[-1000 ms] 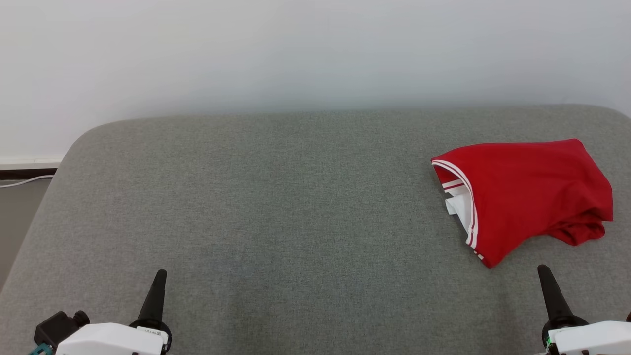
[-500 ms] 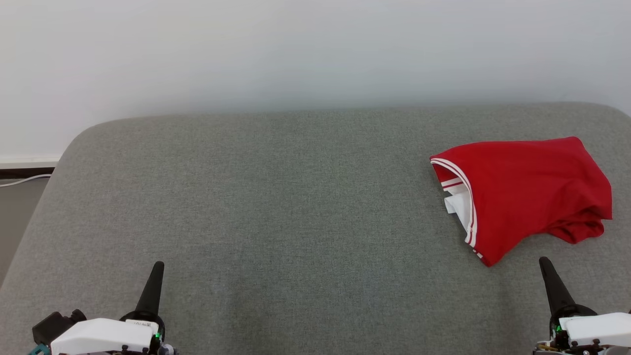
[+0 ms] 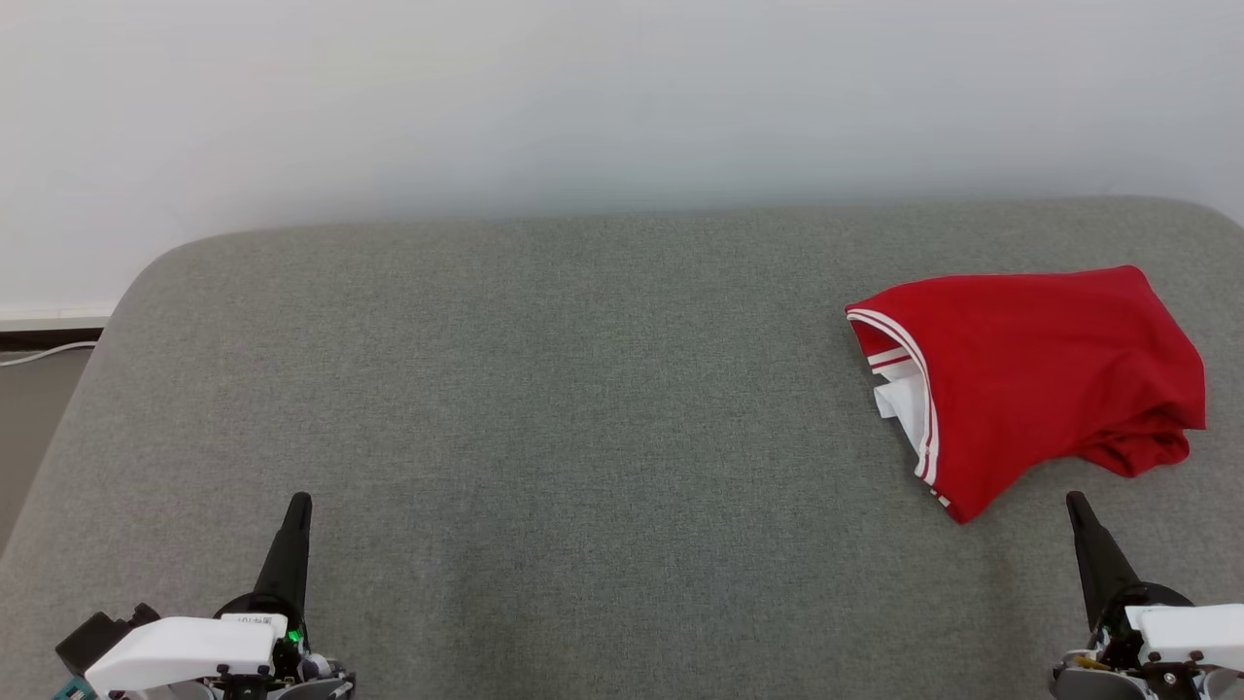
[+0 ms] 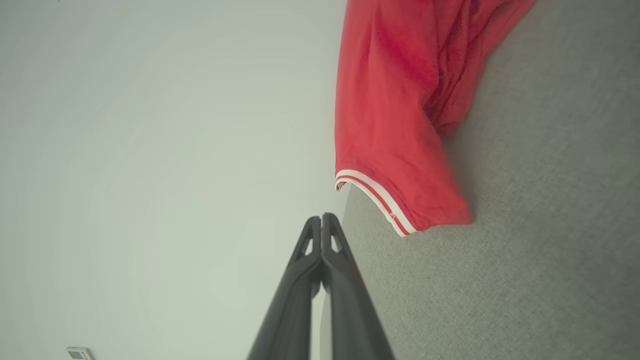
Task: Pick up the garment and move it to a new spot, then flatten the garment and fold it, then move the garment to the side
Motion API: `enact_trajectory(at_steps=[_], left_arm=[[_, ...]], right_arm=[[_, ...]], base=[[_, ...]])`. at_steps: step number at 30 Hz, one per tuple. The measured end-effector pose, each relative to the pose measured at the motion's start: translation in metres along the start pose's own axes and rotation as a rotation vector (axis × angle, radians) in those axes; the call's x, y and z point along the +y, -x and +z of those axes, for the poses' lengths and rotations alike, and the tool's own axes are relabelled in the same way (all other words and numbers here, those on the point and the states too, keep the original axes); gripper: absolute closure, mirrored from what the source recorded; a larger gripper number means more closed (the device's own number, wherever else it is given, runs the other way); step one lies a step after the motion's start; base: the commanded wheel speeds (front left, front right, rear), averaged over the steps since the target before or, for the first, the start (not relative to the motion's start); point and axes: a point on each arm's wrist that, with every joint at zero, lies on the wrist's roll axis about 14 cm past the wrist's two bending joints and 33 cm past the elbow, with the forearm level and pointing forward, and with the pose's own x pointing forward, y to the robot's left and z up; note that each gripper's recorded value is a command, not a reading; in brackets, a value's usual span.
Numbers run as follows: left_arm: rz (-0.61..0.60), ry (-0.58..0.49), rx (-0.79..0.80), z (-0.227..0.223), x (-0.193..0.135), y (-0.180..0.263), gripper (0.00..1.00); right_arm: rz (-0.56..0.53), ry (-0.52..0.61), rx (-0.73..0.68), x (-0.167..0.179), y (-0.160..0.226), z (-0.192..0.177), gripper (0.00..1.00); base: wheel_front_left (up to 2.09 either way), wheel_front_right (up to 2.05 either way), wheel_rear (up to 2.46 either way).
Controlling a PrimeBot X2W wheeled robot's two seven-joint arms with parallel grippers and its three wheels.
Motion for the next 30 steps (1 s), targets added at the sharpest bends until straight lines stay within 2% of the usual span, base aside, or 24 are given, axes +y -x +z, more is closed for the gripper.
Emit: enact_trajectory(at_steps=[11,30], left_arm=[[-0.044,0.13,-0.015,0.0024,-0.0053,-0.0043,1.0],[-0.044,0.134,-0.021,0.0039,-0.0051,-0.0042,1.0]], right_arm=[[0.006,-0.138,-0.006,0.0014,-0.0051,0.0027,1.0],[0.008,-0.144,-0.011,0.0016,-0.0052,0.0051,1.0]], base=[[0.0,0.0,0.0],[0.0,0.0,0.0]])
